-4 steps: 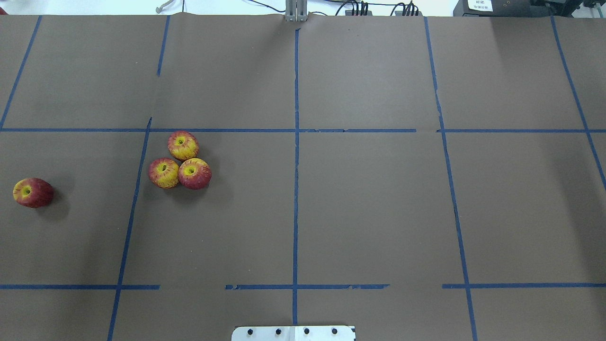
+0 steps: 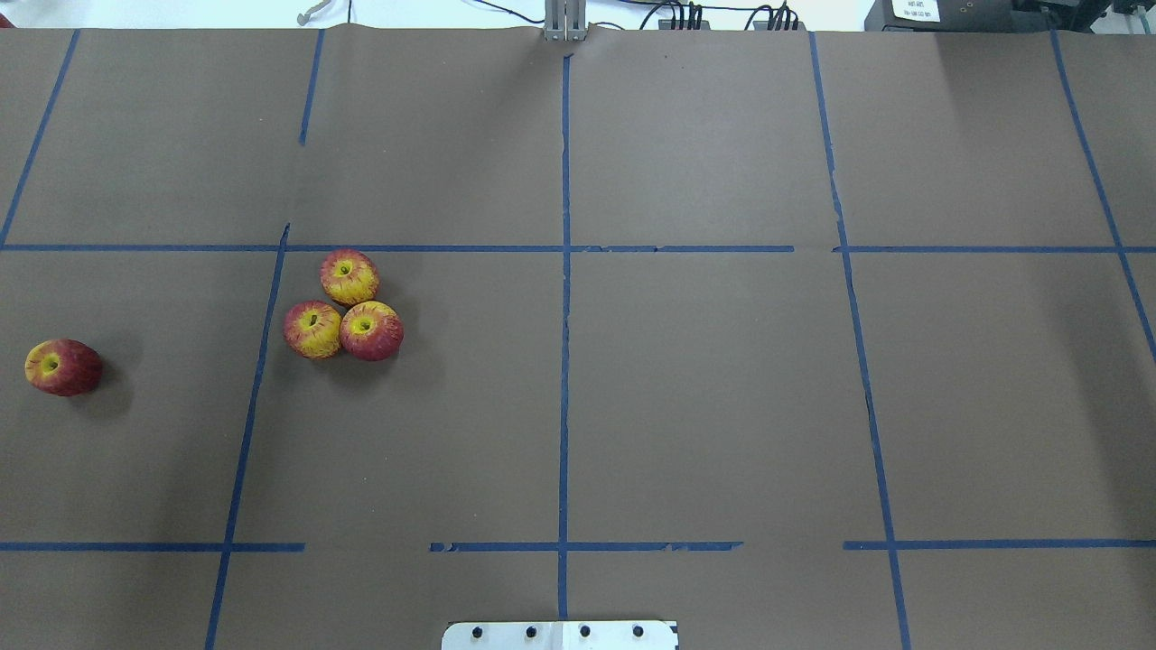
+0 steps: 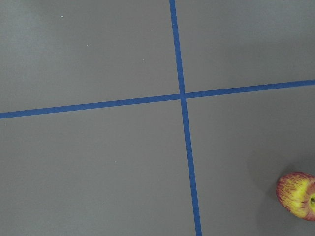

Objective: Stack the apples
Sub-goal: 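Move the left gripper down toward the lone red apple, then close the left gripper around the lone red apple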

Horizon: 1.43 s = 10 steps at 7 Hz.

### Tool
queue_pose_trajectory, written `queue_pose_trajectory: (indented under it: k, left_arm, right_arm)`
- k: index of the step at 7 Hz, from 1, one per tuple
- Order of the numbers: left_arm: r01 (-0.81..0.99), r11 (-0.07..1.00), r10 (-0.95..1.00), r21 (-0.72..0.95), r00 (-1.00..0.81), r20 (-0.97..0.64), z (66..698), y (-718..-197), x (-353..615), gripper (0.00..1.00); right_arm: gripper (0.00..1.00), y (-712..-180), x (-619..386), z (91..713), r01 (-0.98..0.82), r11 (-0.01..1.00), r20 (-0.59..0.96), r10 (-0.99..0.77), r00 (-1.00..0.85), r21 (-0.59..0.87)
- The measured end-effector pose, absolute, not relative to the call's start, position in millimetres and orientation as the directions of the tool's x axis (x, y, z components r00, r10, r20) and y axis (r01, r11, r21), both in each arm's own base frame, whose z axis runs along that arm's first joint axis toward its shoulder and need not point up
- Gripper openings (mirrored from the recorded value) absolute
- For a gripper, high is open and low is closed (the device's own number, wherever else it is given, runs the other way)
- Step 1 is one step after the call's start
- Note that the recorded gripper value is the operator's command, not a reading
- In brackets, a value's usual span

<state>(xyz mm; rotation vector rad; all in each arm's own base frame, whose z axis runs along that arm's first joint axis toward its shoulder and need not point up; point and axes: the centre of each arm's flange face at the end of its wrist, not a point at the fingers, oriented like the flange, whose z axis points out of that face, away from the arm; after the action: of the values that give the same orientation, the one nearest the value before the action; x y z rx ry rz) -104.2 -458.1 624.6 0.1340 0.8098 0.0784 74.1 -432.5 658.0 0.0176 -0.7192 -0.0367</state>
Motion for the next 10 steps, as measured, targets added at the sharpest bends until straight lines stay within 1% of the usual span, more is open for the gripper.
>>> queue_pose_trajectory:
  k: [2,3,5,7,8,10]
  left_arm:
    - [-0.036,0.982,0.158,0.184,0.681,-0.715,624,-454,-96,1.00]
    - [-0.060,0.974,0.204,0.220,0.665,-0.719,618,-461,-72,1.00]
    - [-0.070,0.979,0.192,0.191,0.632,-0.751,597,-475,28,1.00]
    - [-0.037,0.983,0.155,0.178,0.682,-0.715,592,-458,123,1.00]
    - [-0.026,0.980,0.158,0.198,0.709,-0.687,594,-448,154,1.00]
    - [-0.011,0.979,0.153,0.205,0.702,-0.695,591,-431,192,1.00]
  right_arm:
    - [1.00,-432,74,658,0.028,0.999,0.658,-0.041,0.752,0.029]
    - [1.00,-432,74,658,0.028,0.999,0.658,-0.041,0.752,0.029]
    - [1.00,-432,74,658,0.027,0.999,0.658,-0.040,0.752,0.029]
    - [1.00,-432,74,658,0.027,0.999,0.658,-0.039,0.752,0.029]
    - [1.00,-432,74,658,0.027,0.999,0.658,-0.039,0.752,0.029]
    - [1.00,-432,74,658,0.027,0.999,0.658,-0.039,0.752,0.029]
